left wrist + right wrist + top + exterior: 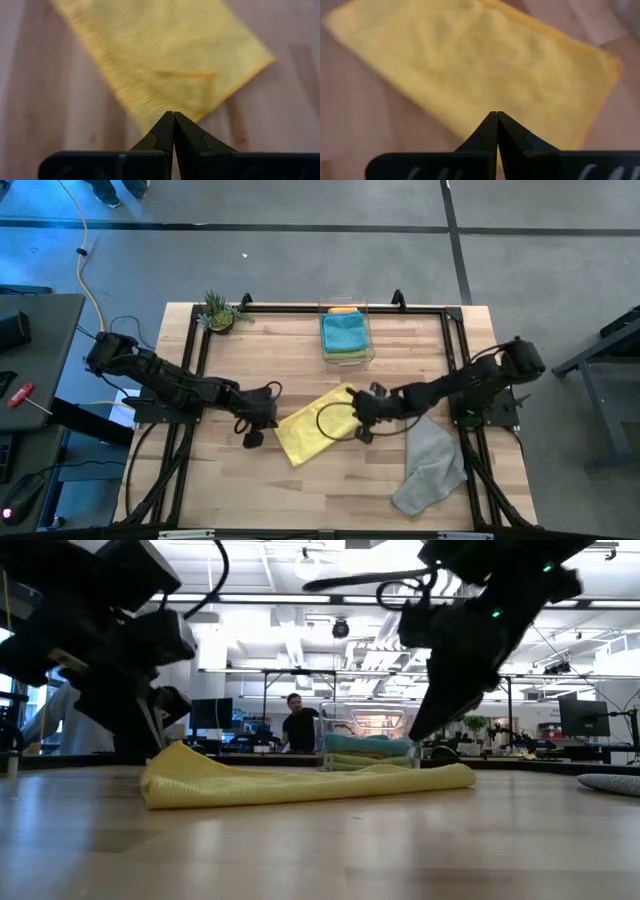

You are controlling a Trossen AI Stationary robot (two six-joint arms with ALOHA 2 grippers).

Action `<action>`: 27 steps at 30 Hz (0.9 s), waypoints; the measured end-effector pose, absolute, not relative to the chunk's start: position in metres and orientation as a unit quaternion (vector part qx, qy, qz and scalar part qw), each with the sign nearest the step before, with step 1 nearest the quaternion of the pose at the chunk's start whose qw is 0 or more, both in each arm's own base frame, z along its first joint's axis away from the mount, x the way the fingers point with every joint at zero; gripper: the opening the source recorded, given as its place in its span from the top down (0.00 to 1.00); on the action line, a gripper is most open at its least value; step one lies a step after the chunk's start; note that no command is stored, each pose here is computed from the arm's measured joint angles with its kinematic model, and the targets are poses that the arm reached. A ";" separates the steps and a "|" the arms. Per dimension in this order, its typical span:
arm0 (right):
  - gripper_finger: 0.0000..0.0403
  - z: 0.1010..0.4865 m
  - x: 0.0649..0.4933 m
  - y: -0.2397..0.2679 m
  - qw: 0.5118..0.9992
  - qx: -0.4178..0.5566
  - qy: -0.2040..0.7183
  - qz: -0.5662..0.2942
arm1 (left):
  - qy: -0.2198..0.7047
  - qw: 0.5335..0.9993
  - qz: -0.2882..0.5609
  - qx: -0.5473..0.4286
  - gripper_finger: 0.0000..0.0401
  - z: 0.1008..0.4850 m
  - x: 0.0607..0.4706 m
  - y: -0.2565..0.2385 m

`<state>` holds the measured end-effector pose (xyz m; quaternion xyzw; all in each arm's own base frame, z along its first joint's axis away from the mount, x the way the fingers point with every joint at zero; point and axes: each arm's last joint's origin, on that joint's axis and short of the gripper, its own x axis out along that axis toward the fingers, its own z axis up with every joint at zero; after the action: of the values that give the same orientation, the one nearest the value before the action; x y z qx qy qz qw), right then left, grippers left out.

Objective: Fold microfiber towels
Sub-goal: Fold the yellow microfiber cloth

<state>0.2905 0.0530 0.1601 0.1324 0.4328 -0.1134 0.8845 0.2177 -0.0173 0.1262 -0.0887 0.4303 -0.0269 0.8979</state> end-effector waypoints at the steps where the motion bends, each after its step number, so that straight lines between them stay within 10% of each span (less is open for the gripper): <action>1: 1.00 0.160 0.290 0.059 0.886 0.135 0.430 -0.110 | 0.437 0.895 -0.019 -0.093 1.00 0.125 0.217 -0.015; 27: 1.00 0.152 0.278 0.111 0.889 0.151 0.416 -0.116 | 0.416 0.900 -0.053 -0.120 1.00 0.102 0.245 -0.065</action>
<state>0.2777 0.1106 0.1523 0.1509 0.4156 -0.1157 0.8895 0.2451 -0.0650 0.1020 -0.1202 0.4157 -0.0533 0.8999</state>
